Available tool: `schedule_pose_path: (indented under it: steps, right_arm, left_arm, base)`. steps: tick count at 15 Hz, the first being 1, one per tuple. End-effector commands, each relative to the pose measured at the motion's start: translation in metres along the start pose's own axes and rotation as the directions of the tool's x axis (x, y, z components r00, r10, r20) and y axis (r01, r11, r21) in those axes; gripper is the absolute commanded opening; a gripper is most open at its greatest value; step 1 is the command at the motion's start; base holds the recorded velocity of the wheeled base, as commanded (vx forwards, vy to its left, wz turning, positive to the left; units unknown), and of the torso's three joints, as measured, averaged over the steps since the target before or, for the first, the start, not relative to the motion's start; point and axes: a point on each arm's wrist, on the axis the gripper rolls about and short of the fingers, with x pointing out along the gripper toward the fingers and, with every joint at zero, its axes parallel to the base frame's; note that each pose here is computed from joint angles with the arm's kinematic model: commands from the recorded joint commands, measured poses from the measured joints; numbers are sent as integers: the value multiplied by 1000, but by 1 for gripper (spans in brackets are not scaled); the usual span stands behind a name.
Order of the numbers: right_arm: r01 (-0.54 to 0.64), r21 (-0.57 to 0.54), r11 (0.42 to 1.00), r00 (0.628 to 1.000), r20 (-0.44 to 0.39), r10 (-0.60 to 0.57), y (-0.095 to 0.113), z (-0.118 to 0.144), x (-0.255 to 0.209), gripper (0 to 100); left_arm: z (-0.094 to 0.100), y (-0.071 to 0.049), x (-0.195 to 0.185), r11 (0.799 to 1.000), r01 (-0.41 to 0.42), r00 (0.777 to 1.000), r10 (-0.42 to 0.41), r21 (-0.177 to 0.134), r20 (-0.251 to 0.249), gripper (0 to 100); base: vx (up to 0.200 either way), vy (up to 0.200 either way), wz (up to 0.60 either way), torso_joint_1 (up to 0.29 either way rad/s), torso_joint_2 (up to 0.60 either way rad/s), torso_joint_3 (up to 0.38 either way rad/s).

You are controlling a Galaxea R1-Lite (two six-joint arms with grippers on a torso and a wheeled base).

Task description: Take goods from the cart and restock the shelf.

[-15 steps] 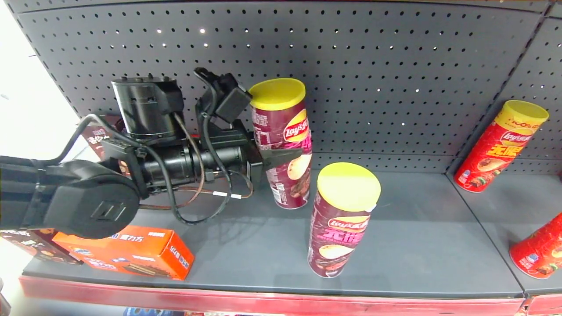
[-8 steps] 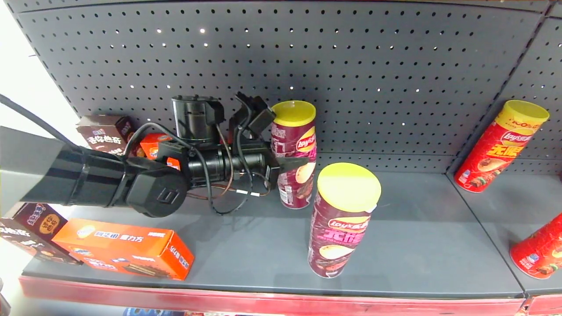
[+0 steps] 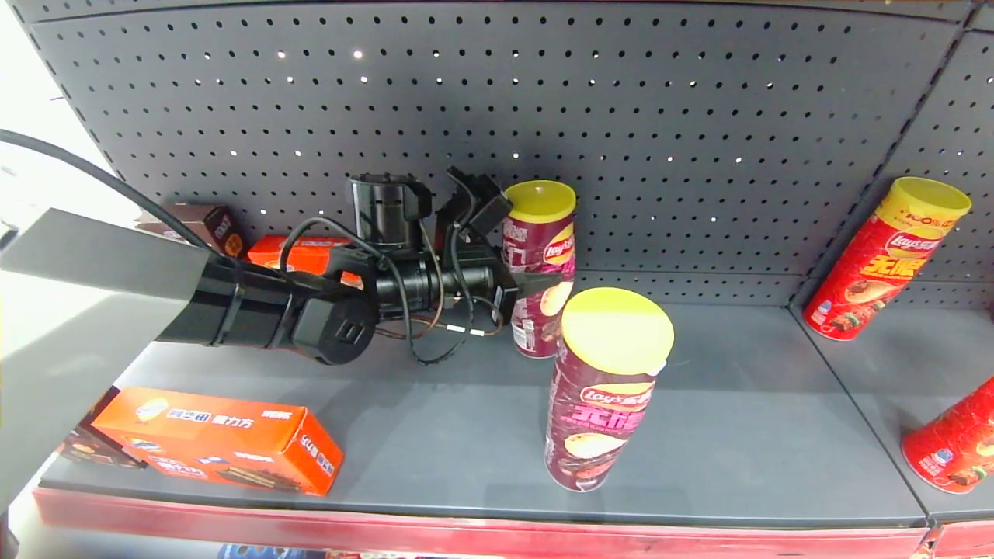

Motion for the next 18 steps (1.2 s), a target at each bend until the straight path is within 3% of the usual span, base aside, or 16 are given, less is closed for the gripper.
schedule_pose_path:
  steps: [1, 2, 6, 8, 11, 13, 15, 18]
  right_arm:
    - [-1, 1, 1000, 1000, -3, 1, 0, 0, 0, 100]
    - [-1, 1, 1000, 1000, -3, 1, 0, 0, 0, 100]
    - [-1, 1, 1000, 1000, -3, 1, 0, 0, 0, 100]
    - [-1, 1, 1000, 1000, -3, 1, 0, 0, 0, 100]
    - [-1, 1, 1000, 1000, -3, 1, 0, 0, 0, 100]
    - [-1, -1, 1000, 1000, -3, 1, 0, 0, 0, 100]
    - [-1, -1, 1000, 1000, -3, 1, 0, 0, 0, 100]
    - [-1, -1, 1000, 1000, -3, 1, 0, 0, 0, 100]
  left_arm:
    - [-7, 1, 4, 1000, 3, 1000, -3, -6, -10, 0]
    - [-7, 2, 4, 1000, 0, 1000, 0, 2, -12, 100]
    - [-8, 2, -1, 1000, -15, 1000, 15, 1, -25, 100]
    - [13, -3, -19, 999, -46, 997, 45, -19, -70, 100]
    - [24, -12, -45, 994, -97, 987, 91, -41, -130, 100]
    - [19, -18, -50, 976, -220, 956, 213, -10, -200, 100]
    - [19, -23, -53, 971, -238, 948, 233, 3, -216, 100]
    - [20, -20, -53, 949, -314, 921, 311, 24, -234, 100]
  base:
    - [0, 0, 0, 0, 0, 0]
    - [0, 0, 0, 0, 0, 0]
    - [0, 0, 0, 0, 0, 0]
    - [0, 0, 0, 0, 0, 0]
    - [0, 0, 0, 0, 0, 0]
    - [0, 0, 0, 0, 0, 0]
    - [0, 0, 0, 0, 0, 0]
    - [0, 0, 0, 0, 0, 0]
